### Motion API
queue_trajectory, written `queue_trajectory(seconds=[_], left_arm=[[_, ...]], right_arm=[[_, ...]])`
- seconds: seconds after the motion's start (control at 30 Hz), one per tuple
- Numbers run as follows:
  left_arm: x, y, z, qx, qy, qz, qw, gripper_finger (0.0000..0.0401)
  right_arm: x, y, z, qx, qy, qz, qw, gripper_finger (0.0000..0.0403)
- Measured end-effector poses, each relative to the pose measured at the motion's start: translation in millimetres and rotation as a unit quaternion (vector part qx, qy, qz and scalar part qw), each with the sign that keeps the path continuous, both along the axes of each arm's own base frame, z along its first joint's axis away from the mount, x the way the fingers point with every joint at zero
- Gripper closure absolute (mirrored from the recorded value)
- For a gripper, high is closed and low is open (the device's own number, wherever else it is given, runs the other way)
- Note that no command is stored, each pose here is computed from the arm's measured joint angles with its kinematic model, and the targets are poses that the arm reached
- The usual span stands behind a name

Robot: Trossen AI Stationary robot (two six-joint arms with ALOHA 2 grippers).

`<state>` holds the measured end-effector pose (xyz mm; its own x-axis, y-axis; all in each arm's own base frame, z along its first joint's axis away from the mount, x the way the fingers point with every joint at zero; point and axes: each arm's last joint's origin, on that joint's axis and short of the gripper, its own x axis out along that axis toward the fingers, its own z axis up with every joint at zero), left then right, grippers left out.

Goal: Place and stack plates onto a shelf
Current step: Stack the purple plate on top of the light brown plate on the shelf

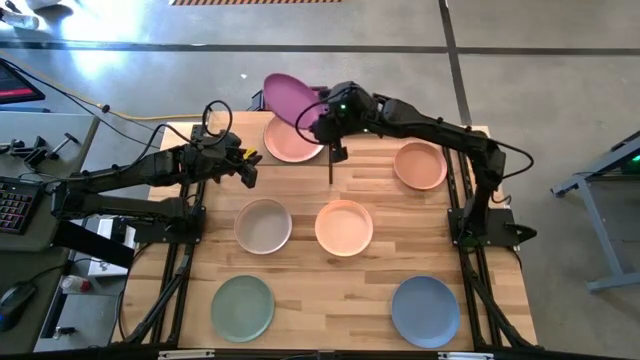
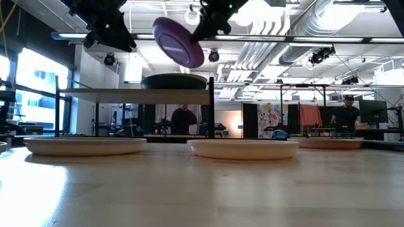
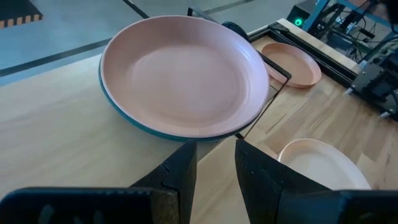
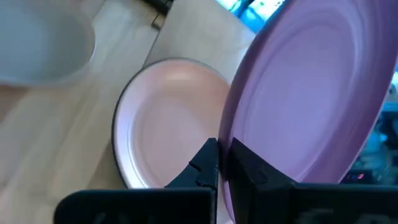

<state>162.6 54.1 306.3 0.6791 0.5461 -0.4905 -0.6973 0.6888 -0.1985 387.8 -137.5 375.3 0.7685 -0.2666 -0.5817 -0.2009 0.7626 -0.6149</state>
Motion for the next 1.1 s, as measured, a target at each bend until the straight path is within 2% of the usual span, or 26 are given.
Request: queue_trajectory(seconds=[0.2,0.43,0.63,1.1], left_arm=[[-0.3,0.4,0.1,0.005,0.001,0.008,1.0,0.0304],[-0.8,1.2,0.2,0.013,0.004,0.022,1.0,0.0304],[-1.2,1.7,0.4,0.019,0.005,0.031,0.999,0.0304],[-0.9,1.9,1.1,0.02,0.001,0.033,0.999,0.0304]], right_arm=[[9.7,-2.8,-19.1,-0.047,0.051,0.05,0.996,0.0403],[6.9,-1.8,-28.7,-0.059,0.103,0.079,0.99,0.0403],[4.7,0.1,-34.2,-0.048,0.127,0.105,0.985,0.0403],[10.4,-5.7,-51.5,-0.073,0.173,0.101,0.977,0.0403]])
